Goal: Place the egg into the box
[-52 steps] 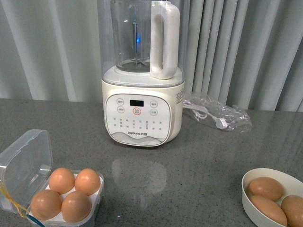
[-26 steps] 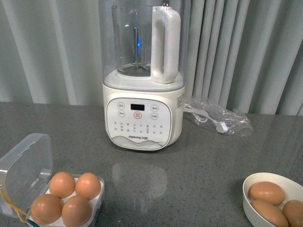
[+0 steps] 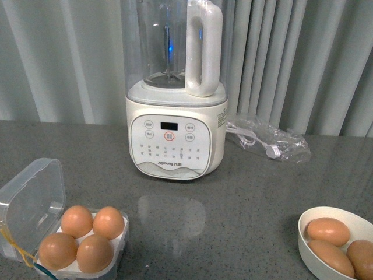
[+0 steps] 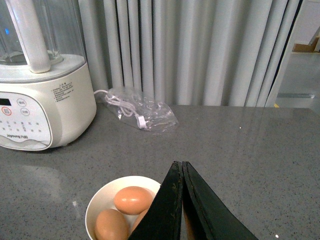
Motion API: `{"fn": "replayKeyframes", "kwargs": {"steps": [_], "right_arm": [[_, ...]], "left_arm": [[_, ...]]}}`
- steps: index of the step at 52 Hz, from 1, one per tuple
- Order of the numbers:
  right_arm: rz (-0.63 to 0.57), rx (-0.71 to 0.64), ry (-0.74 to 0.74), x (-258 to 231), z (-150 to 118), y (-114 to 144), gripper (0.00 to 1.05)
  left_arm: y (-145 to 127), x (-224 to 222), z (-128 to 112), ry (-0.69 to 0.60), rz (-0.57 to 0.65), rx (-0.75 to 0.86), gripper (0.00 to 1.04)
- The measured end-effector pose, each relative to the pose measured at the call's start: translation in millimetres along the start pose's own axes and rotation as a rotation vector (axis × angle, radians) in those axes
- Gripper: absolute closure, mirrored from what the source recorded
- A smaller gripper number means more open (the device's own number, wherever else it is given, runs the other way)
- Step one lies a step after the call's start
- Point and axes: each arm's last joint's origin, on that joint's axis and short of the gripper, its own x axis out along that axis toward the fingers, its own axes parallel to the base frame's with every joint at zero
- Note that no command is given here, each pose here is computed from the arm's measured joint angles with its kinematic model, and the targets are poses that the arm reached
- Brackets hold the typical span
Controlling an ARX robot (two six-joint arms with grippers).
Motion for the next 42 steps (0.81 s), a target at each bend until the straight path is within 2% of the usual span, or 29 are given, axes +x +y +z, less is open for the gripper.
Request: {"fn": "replayKeyframes", "kwargs": {"steps": [42], "right_arm": [[0.0,0.0,0.016,-22.6,-1.8,0.0,1.02]], "left_arm": [[0.0,0.0,0.0,0.0,0.0,0.0,0.07]]}}
